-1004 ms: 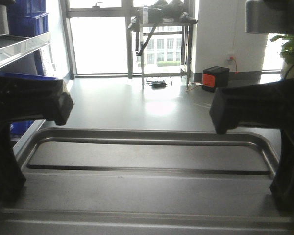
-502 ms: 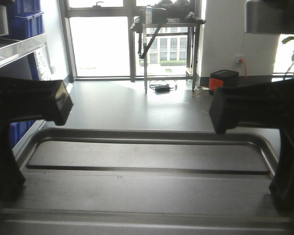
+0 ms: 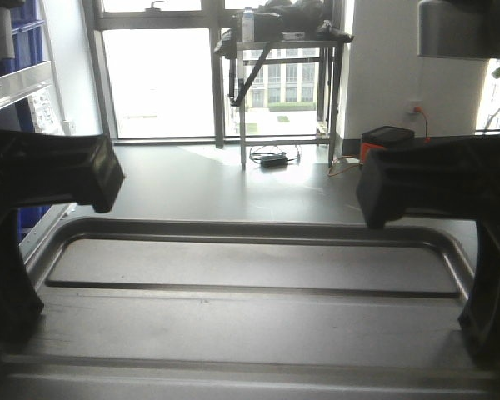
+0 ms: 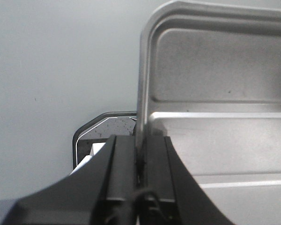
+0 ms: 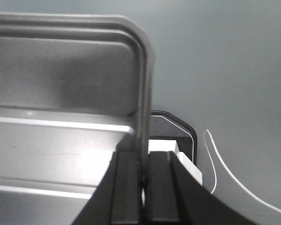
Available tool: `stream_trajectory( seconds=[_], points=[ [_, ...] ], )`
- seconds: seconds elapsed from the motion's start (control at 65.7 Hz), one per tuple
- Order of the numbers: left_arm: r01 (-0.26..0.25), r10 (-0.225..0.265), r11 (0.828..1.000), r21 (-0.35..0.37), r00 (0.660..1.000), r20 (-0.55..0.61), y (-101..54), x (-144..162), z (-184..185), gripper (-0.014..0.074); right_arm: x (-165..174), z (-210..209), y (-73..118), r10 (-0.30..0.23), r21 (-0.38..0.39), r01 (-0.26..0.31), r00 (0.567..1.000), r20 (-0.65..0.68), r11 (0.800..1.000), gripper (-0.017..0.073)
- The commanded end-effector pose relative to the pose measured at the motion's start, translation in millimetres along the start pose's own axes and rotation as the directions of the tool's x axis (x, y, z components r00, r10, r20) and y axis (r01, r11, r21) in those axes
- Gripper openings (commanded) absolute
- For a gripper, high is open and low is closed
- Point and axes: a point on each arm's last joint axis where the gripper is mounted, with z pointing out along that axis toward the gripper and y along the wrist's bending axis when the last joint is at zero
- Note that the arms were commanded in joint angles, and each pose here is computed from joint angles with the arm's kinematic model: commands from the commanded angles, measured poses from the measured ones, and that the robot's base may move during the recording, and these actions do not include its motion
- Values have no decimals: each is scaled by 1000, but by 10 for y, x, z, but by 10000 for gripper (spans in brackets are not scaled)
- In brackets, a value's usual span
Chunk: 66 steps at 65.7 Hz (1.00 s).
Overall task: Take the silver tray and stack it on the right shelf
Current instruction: 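Drive the base to the other rack while holding the tray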
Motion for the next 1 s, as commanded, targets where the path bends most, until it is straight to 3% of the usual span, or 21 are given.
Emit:
stream_trajectory(
  seconds=[0.0,0.989],
  points=[
    [-10,9,1000,22,999,47,-20,-61,-113,-100,-52,-111,6,-21,-12,22,999,41,1000,77],
    [-10,10,1000,7,999,38,-7,-54,-113,-100,-47,-111,-10,-20,5,20,999,34,1000,77]
  ],
)
